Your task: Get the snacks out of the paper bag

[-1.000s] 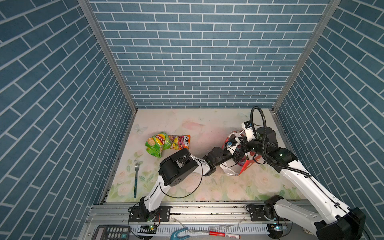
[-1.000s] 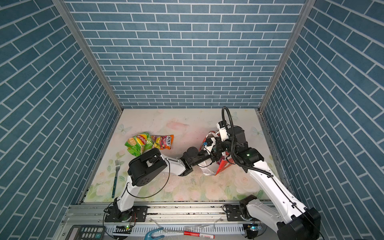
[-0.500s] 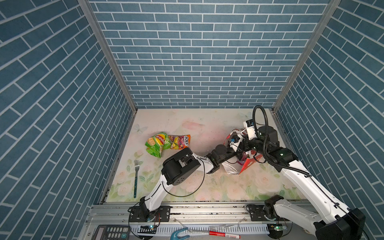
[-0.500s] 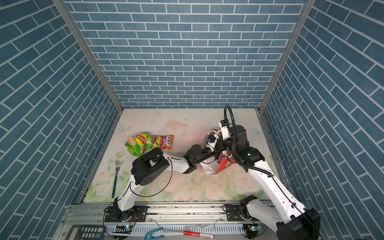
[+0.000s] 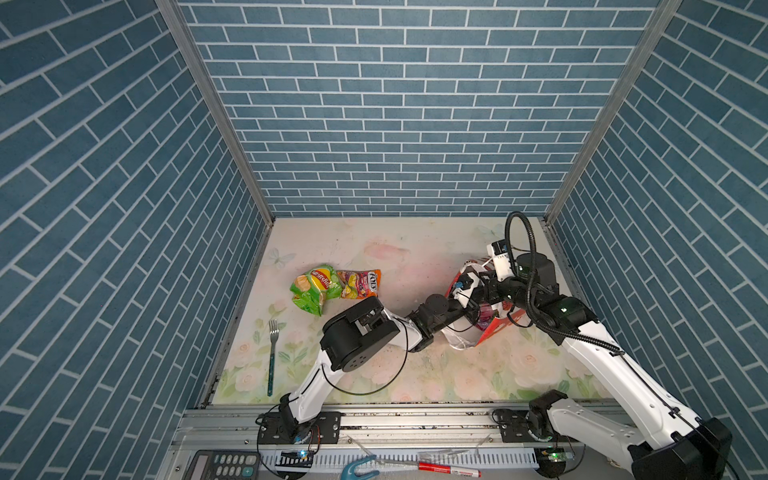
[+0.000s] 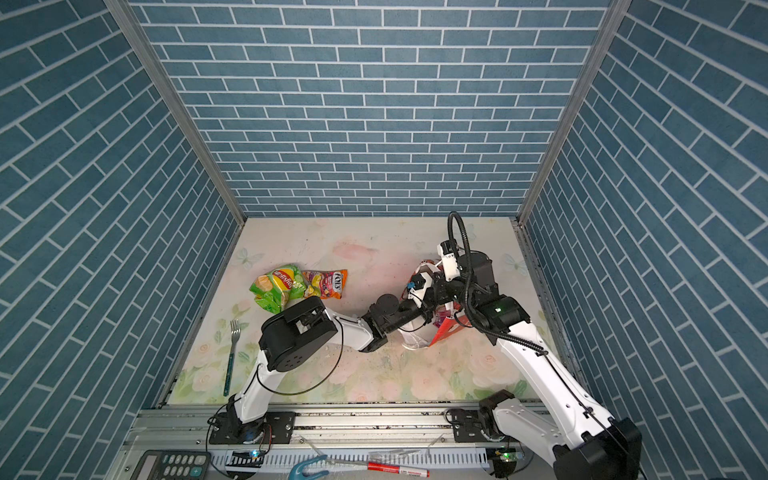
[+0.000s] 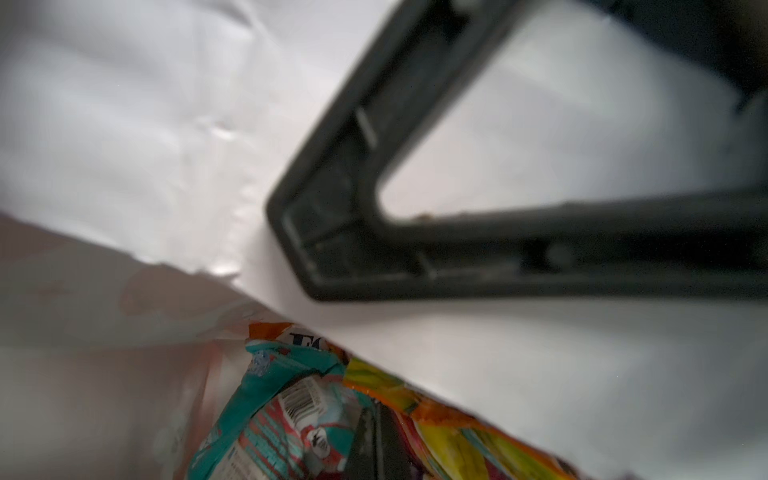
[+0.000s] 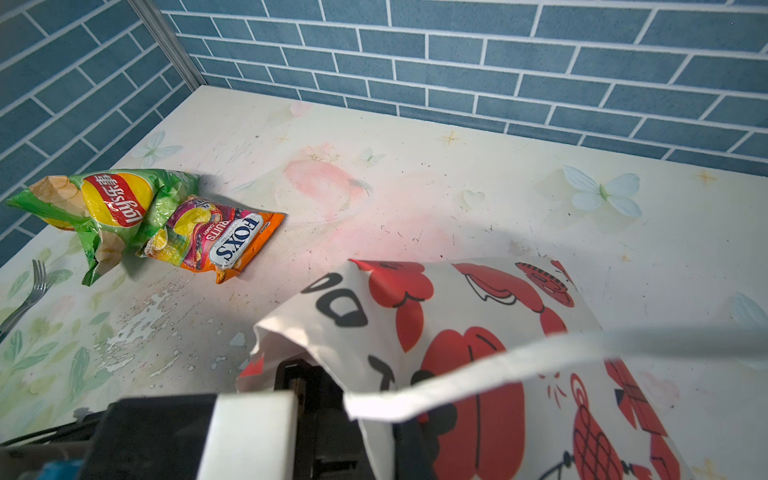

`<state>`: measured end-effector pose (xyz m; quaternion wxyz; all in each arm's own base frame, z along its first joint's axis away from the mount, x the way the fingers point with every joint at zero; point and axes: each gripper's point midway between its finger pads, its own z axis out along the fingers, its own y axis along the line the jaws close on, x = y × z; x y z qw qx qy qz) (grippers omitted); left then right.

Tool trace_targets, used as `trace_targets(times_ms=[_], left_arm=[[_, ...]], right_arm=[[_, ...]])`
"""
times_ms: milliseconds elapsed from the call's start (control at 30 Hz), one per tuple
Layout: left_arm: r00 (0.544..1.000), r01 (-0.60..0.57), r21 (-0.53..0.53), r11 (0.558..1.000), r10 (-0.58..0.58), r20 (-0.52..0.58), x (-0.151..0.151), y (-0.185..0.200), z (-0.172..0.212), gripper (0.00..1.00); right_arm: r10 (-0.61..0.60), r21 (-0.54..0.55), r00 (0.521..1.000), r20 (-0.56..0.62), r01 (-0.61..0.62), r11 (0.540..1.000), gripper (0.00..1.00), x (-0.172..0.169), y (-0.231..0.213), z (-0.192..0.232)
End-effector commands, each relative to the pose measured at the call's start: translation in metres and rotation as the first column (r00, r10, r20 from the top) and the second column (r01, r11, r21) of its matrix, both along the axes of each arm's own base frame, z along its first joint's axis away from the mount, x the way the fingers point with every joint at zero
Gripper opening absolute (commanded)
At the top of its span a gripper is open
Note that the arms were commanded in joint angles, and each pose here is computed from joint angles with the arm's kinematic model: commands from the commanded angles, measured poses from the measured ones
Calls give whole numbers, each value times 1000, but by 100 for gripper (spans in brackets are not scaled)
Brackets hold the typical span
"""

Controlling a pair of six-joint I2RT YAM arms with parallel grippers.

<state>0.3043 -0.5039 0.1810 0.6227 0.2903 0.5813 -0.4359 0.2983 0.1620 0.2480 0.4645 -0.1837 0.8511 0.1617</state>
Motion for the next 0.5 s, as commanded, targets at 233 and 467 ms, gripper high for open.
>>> trace_targets(times_ms=[233,467], left_arm=[[997,74,-28,997,-74,-30,-5,-13,19,51],[990,82,-28,996,-85,-109,11,-39,8,57]], right_arm=[[-16,67,997,79,11,998,0,5,1,29],[11,86,997,73,-17,996,0,7,8,27]])
